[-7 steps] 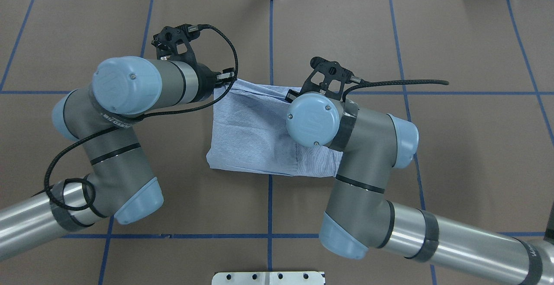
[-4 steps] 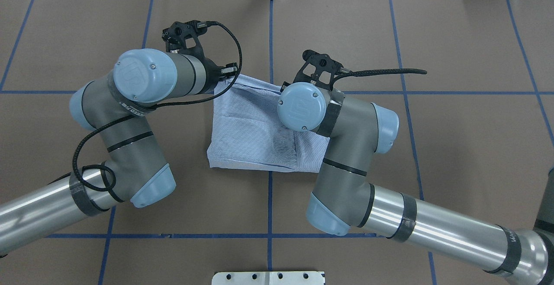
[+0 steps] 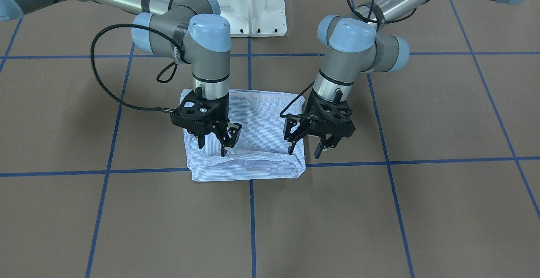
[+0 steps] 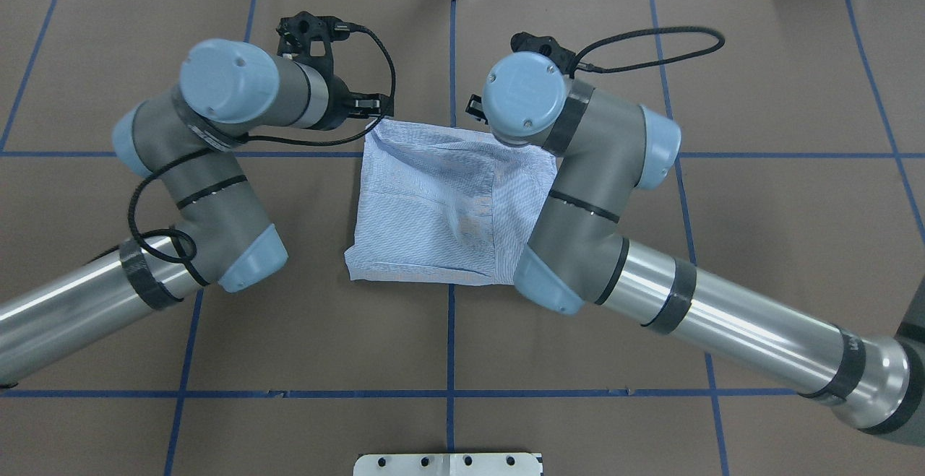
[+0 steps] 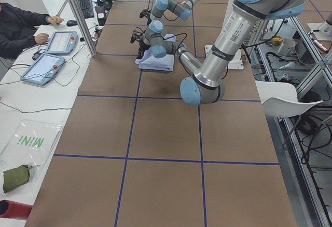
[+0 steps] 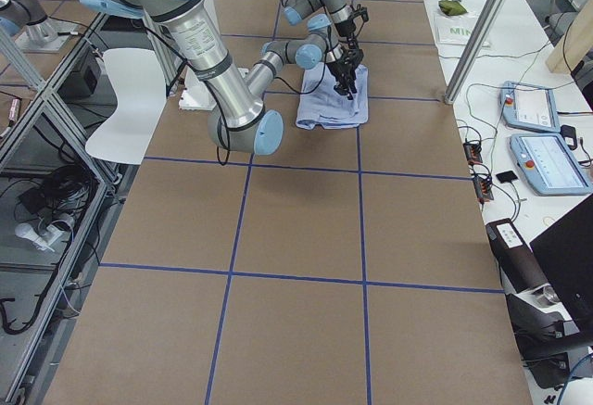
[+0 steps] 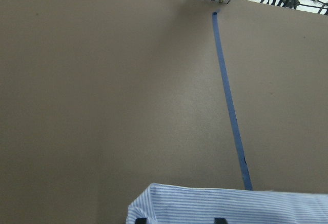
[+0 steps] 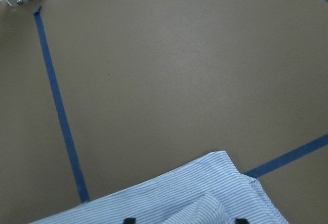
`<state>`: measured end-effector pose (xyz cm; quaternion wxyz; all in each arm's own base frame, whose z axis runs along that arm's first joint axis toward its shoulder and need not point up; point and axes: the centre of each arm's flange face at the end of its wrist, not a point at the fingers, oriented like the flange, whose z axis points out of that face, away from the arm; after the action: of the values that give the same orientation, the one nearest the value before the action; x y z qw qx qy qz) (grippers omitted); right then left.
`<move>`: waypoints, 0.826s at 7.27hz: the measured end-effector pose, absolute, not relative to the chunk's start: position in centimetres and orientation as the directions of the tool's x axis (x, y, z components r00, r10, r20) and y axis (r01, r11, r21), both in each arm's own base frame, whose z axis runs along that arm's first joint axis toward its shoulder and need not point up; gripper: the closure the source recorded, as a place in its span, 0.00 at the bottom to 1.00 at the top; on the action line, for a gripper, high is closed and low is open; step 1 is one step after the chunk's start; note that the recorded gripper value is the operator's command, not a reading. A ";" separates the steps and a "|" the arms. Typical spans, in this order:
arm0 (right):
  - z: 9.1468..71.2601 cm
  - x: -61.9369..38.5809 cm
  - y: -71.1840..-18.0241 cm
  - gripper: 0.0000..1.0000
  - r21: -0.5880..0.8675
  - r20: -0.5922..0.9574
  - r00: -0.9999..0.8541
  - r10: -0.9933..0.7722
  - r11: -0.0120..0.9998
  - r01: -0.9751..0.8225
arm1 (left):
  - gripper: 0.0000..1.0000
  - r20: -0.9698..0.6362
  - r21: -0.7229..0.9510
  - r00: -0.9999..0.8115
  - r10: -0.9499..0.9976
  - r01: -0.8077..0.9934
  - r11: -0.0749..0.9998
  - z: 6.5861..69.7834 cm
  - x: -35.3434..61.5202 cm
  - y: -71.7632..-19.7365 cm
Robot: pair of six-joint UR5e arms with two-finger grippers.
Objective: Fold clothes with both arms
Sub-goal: 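Open both grippers and raise them away from the folded shirt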
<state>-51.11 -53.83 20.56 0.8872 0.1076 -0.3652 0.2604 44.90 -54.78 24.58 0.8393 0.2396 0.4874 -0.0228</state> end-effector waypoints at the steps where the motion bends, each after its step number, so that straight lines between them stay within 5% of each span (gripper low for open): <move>1: 21.5 -47.6 -55.6 0.00 -0.004 0.702 0.622 0.348 0.875 -0.485 | 0.00 -0.810 0.426 0.520 0.271 0.204 0.882 25.8 41.0 -54.5; 6: 35.4 -19.3 -55.3 0.00 0.133 0.594 0.805 -0.003 0.987 -0.095 | 0.00 -0.524 0.644 0.681 0.512 -0.077 0.761 28.6 18.8 -50.9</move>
<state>-19.32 -55.31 35.45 0.9466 0.0783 -0.3117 0.0242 18.80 -50.89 28.64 0.8661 0.3008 0.3612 0.1698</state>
